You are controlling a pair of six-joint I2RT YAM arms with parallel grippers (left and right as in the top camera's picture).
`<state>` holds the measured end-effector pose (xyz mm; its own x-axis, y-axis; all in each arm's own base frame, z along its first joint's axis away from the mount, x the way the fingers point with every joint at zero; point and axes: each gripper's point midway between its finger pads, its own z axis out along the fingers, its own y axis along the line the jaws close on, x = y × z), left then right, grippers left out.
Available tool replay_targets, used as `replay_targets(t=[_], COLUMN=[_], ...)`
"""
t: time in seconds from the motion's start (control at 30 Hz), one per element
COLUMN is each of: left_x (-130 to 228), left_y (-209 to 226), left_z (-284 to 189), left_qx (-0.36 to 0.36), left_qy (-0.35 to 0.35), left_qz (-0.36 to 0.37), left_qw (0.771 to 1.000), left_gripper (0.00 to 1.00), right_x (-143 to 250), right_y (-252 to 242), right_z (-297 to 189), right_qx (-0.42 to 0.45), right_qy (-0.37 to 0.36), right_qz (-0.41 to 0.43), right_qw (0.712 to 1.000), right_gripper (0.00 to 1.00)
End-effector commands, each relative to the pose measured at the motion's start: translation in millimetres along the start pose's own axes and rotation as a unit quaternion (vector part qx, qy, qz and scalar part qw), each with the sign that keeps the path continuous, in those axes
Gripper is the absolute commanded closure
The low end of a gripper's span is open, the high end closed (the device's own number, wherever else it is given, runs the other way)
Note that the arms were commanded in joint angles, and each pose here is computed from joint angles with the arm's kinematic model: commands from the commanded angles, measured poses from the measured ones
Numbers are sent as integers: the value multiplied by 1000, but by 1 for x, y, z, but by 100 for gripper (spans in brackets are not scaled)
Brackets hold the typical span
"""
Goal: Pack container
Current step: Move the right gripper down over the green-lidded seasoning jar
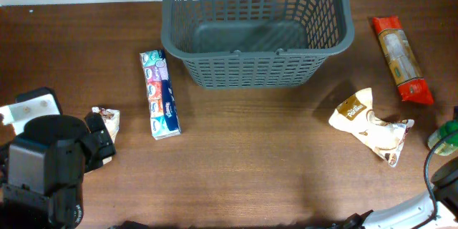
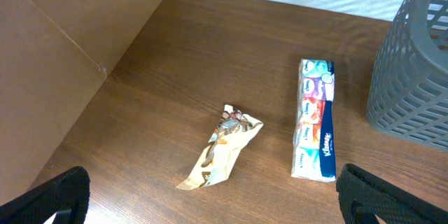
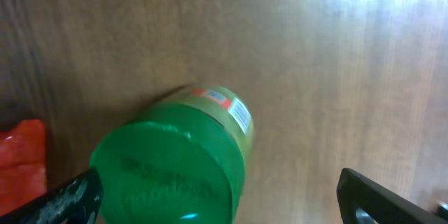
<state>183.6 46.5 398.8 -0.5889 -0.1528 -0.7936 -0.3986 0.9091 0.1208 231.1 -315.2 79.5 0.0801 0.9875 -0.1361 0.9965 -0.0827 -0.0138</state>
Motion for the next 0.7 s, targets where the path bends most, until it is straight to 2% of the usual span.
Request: replay_targets(t=[0.0,0.67], left_x=[1,1], left_y=[-1,-1], left_z=[2,2], left_qx=[0,0], left_qy=[5,5], left_qz=[-6,-6], left_qw=[1000,1000], left_gripper=[0,0], right_x=[9,3], right_y=[-9,-5], right_z=[22,9], right_qx=[30,25], right_qy=[29,23], right_qz=[-15,-14], right_qw=[999,999], right_gripper=[1,1])
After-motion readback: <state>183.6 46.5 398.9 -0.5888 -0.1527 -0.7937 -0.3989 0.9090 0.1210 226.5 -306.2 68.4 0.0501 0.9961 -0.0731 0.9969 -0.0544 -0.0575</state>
